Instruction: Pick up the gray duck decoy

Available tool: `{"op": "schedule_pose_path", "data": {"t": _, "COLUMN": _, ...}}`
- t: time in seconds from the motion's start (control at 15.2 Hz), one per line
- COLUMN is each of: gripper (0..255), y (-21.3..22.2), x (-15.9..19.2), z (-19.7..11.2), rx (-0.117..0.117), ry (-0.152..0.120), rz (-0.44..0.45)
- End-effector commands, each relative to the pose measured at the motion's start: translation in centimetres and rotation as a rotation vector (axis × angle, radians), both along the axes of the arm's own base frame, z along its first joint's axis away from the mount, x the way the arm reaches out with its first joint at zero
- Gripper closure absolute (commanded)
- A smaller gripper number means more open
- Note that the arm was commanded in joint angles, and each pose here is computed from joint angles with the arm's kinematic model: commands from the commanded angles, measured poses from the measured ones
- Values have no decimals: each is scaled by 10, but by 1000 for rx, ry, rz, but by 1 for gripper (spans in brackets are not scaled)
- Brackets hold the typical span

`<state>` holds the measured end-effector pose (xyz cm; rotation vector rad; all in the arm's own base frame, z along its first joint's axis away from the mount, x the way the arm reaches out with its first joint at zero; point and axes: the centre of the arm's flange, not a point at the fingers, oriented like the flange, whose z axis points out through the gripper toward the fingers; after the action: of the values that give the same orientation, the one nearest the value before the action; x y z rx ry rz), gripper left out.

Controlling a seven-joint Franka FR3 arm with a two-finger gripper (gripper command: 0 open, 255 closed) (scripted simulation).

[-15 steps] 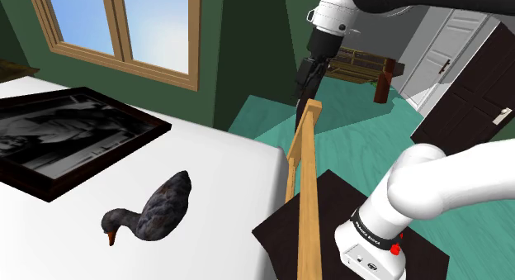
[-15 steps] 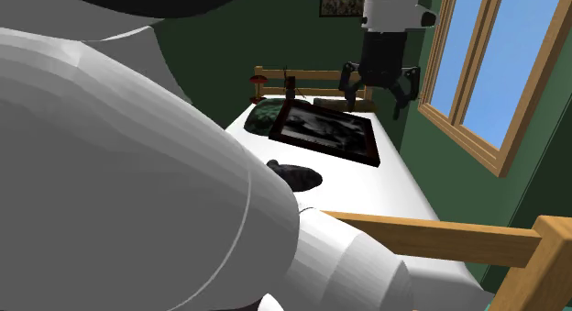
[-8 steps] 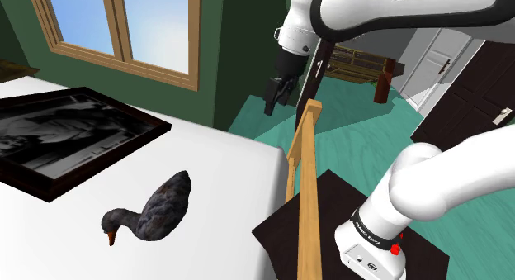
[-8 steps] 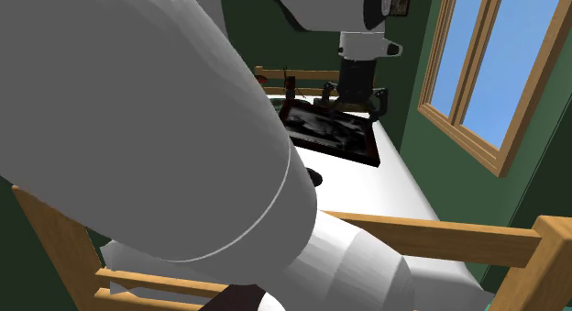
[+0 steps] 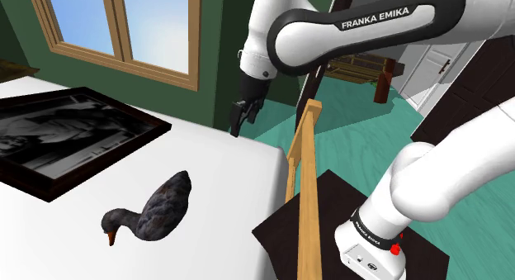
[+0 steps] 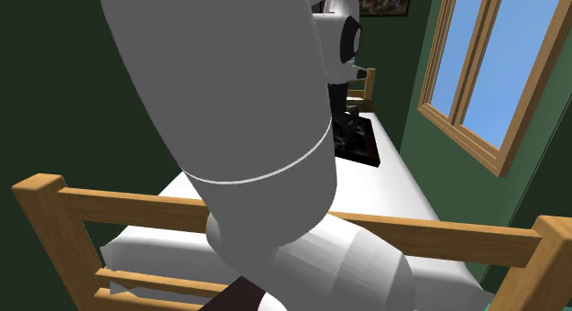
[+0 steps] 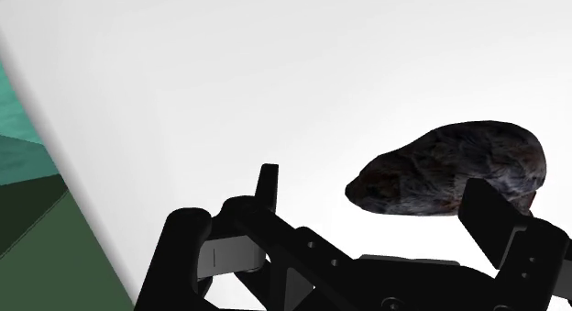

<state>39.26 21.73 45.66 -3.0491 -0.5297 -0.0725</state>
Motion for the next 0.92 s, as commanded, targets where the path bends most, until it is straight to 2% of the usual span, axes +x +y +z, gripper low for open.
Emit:
{"op": "schedule_pose_path", "data": {"t": 0.0, "gripper": 0, "y": 20, "x": 8, "z": -16, "rx": 4, "ry": -2, "rz": 20}}
{"op": "schedule_pose_path", "data": {"t": 0.86, "gripper": 0, "y": 154, "x": 45, "z": -112, "rx": 25, "ry": -8, "rz": 147}}
